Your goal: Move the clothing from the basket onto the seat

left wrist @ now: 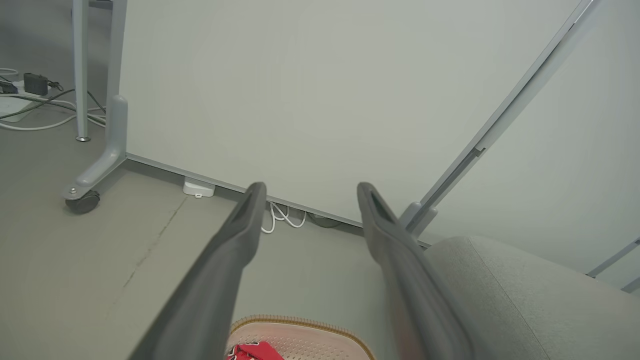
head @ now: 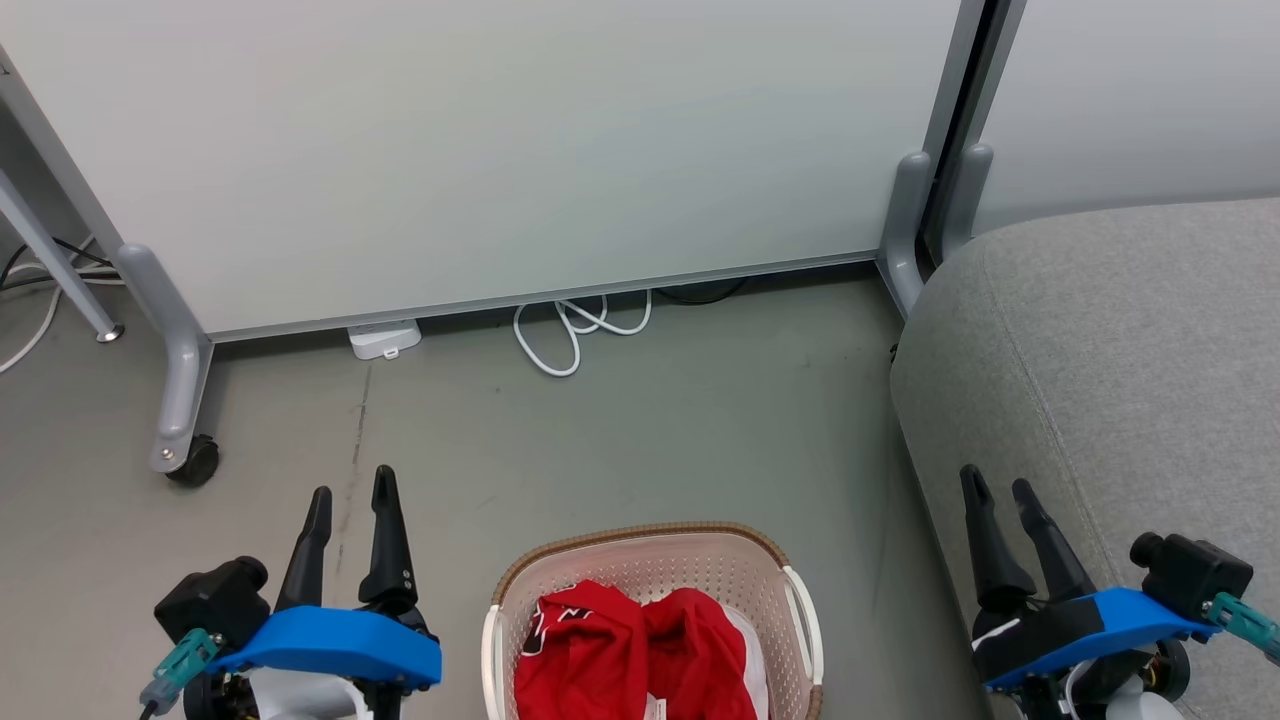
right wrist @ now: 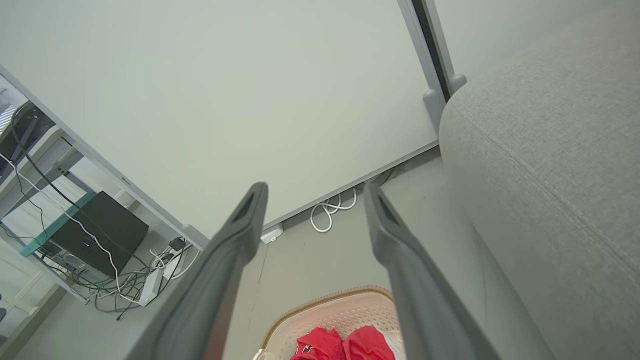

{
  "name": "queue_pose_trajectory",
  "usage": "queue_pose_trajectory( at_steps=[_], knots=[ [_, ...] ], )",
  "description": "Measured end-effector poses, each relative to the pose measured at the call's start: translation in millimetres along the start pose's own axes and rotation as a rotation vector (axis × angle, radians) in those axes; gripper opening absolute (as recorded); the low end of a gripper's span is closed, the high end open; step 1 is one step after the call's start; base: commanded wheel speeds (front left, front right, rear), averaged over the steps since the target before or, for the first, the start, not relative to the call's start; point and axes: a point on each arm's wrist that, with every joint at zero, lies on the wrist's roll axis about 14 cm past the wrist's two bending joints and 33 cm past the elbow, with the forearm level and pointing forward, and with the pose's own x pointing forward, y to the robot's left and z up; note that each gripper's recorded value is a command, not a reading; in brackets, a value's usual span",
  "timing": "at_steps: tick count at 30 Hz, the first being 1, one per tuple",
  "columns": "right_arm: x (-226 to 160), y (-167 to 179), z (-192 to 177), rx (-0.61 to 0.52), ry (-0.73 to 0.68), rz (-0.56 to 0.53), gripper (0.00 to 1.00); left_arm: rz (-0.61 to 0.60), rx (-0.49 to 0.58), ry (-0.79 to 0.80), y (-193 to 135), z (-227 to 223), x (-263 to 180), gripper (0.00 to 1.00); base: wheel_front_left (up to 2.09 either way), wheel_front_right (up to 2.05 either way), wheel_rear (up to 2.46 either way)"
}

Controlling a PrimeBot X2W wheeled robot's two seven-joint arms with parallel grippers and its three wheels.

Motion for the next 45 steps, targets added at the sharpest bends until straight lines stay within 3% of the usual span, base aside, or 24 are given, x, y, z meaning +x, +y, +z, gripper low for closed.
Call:
queue_pose_trajectory(
  at_steps=[45],
  knots=[
    [2.4,5.3,-0.2,-0.408,0.008,0.048,1.00,-0.066,0.321,-0.018,-9.1,-12.0,-3.0,1.00,0.00,0.00,0.00]
  ],
)
